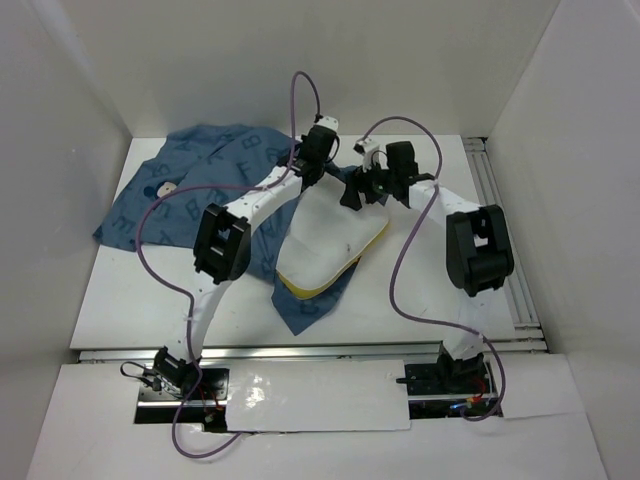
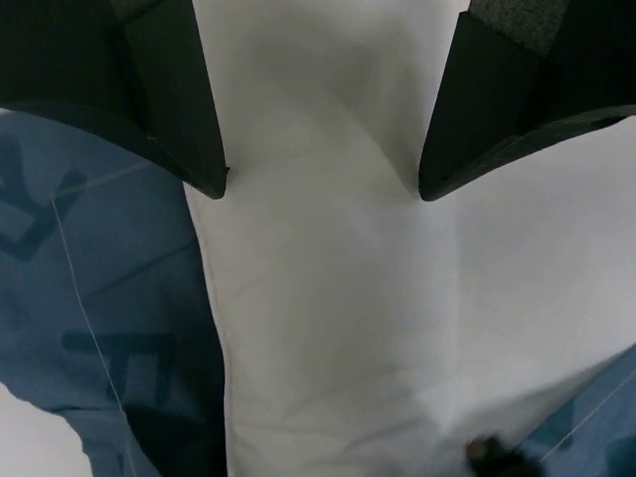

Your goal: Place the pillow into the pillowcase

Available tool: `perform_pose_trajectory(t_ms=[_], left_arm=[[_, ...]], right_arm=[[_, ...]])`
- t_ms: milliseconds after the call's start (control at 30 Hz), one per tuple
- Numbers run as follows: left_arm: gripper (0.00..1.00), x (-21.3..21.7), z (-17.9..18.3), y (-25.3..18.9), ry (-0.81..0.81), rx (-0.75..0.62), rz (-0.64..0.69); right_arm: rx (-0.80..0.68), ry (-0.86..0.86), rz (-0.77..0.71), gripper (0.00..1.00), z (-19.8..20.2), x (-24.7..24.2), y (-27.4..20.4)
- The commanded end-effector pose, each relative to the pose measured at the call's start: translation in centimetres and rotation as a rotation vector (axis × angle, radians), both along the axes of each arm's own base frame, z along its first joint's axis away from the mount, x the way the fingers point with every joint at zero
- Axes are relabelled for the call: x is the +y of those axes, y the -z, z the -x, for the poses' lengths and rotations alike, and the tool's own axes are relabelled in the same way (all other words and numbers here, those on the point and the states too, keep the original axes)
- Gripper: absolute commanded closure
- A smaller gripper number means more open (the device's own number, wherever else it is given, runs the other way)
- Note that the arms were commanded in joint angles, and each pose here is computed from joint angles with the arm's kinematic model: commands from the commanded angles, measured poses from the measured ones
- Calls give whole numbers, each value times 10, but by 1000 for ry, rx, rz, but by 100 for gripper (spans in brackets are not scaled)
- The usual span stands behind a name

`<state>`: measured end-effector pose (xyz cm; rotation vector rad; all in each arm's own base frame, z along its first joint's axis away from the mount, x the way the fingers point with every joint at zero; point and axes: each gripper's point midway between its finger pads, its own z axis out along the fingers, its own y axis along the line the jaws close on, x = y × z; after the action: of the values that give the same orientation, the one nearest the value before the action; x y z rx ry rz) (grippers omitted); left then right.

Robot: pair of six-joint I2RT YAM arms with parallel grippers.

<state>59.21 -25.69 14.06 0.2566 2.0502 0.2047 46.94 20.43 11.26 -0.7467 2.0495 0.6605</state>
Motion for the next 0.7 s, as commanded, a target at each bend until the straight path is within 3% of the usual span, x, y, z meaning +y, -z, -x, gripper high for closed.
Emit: perform_pose_trajectory(t_ms=[0, 33, 67, 133, 167, 233, 333, 367, 500, 667], left_arm=[[100, -24, -1, -39, 90, -77, 83], [100, -27, 2, -46, 105, -79, 106], [100, -28, 5, -49, 118, -81, 115], [100, -34, 14, -81, 145, -116, 156], [100, -35, 16, -91, 157, -127, 168], [100, -36, 25, -114, 187, -143, 193], [100, -44, 45, -133, 230, -137, 205], [100, -42, 49, -135, 225, -129, 212], [100, -56, 89, -173, 264, -157, 236], [100, -70, 139, -201, 336, -120, 273]], right_arm=[[63, -107, 45, 28, 3, 18, 20], [78, -115, 64, 36, 4, 20, 28], [87, -100, 90, 64, 3, 20, 37], [96, -104, 103, 93, 5, 24, 44], [59, -105, 101, 100, 3, 28, 34], [33, -107, 87, 100, 9, 32, 25], [-133, -75, -16, 100, 18, 44, -26], [-241, -34, -47, 100, 20, 42, -64], [-484, -48, -141, 100, 44, 55, -123], [-650, 29, -293, 100, 80, 54, -167]])
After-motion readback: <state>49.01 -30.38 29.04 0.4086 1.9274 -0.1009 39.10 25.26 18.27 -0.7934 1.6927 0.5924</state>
